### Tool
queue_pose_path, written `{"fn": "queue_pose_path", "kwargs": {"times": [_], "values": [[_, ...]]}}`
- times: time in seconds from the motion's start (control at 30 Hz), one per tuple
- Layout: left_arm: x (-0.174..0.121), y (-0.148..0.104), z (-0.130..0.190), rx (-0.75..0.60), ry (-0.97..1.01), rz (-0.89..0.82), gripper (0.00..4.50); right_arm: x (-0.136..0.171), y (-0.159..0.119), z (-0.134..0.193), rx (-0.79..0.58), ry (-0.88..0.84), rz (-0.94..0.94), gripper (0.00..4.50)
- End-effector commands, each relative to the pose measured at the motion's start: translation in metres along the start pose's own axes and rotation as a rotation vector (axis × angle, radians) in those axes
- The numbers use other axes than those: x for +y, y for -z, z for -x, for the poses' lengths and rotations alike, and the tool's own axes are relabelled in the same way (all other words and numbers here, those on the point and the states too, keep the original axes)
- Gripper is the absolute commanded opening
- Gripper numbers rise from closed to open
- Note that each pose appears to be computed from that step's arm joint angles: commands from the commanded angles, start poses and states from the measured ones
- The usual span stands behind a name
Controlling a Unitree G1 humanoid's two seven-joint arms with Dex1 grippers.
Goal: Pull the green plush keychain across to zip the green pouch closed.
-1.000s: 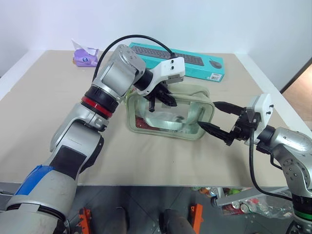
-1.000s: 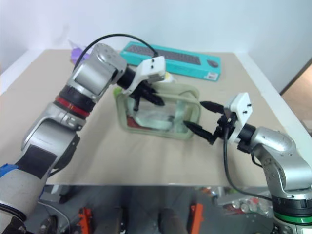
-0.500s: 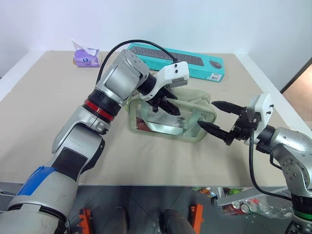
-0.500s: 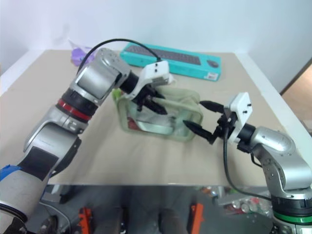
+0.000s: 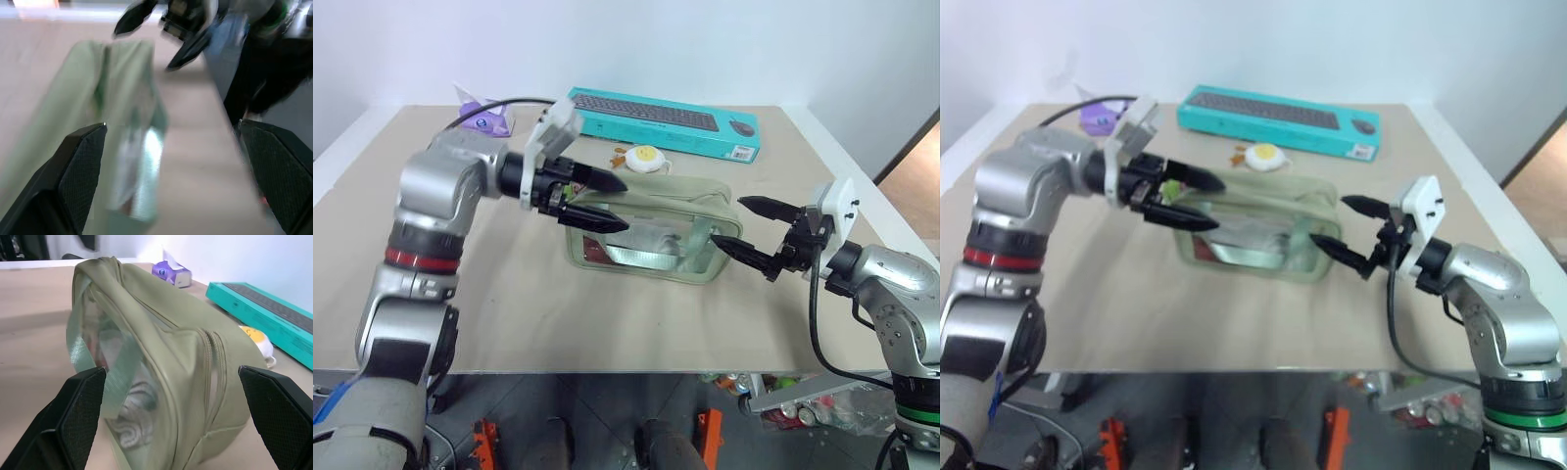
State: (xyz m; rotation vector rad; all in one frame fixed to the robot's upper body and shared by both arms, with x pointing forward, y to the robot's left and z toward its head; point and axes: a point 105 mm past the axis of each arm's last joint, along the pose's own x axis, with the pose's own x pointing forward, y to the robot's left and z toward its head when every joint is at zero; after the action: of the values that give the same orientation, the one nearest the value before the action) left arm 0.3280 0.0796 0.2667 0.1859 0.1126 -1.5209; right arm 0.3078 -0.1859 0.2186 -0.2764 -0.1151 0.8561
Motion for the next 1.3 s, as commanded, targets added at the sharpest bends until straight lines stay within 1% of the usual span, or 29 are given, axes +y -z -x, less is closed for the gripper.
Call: {"fn": "queue_pose_path", "kwargs": {"times": [0.03,0.07,0.13,0.17,0.2,0.3,0.37,0.53,0.6,0.73,0.83,0.9,0.97,1.03,1.1,1.3], "values": [[0.009,-0.014,0.021,-0.155,-0.241,-0.054,4.5,-0.001,-0.009,-0.003,-0.027,-0.021,0.045,3.25],[0.013,-0.014,0.026,-0.186,-0.305,-0.06,4.5,-0.001,-0.01,-0.004,-0.031,-0.028,0.038,3.03],[0.022,-0.012,0.041,-0.231,-0.441,-0.078,4.5,-0.001,-0.011,-0.006,-0.036,-0.041,0.027,2.34],[0.029,-0.01,0.052,-0.25,-0.537,-0.097,4.5,-0.001,-0.011,-0.006,-0.036,-0.047,0.024,1.9],[0.034,-0.01,0.061,-0.265,-0.614,-0.121,4.5,-0.001,-0.01,-0.006,-0.033,-0.05,0.026,1.63],[0.043,-0.006,0.079,-0.299,-0.764,-0.157,4.5,-0.002,-0.008,-0.007,-0.027,-0.049,0.029,0.56],[0.047,-0.001,0.09,-0.319,-0.834,-0.146,4.5,-0.003,-0.007,-0.007,-0.025,-0.048,0.03,0.03],[0.05,0.03,0.105,-0.28,-0.9,-0.12,4.5,-0.003,-0.005,-0.007,-0.017,-0.057,0.042,0.03],[0.05,0.037,0.11,-0.281,-0.907,-0.098,4.5,-0.003,-0.005,-0.007,-0.012,-0.071,0.063,0.03],[0.046,0.049,0.113,-0.316,-0.84,0.008,4.5,-0.006,-0.009,-0.006,-0.024,-0.098,0.105,0.03],[0.04,0.066,0.108,-0.272,-0.739,0.071,4.5,-0.012,-0.013,-0.003,-0.017,-0.124,0.141,0.03],[0.037,0.07,0.104,-0.261,-0.686,0.097,4.5,-0.014,-0.013,-0.003,-0.008,-0.132,0.15,0.03],[0.041,0.074,0.104,-0.246,-0.666,0.119,4.5,-0.016,-0.014,-0.002,-0.003,-0.137,0.157,0.03],[0.053,0.08,0.107,-0.209,-0.683,0.108,4.5,-0.018,-0.014,-0.002,0.002,-0.14,0.166,0.03],[0.063,0.078,0.106,-0.214,-0.682,0.088,4.5,-0.018,-0.015,-0.003,0.002,-0.138,0.169,0.03],[0.077,0.081,0.088,-0.15,-0.596,0.024,4.5,-0.01,-0.013,-0.001,0.007,-0.151,0.164,0.03]]}}
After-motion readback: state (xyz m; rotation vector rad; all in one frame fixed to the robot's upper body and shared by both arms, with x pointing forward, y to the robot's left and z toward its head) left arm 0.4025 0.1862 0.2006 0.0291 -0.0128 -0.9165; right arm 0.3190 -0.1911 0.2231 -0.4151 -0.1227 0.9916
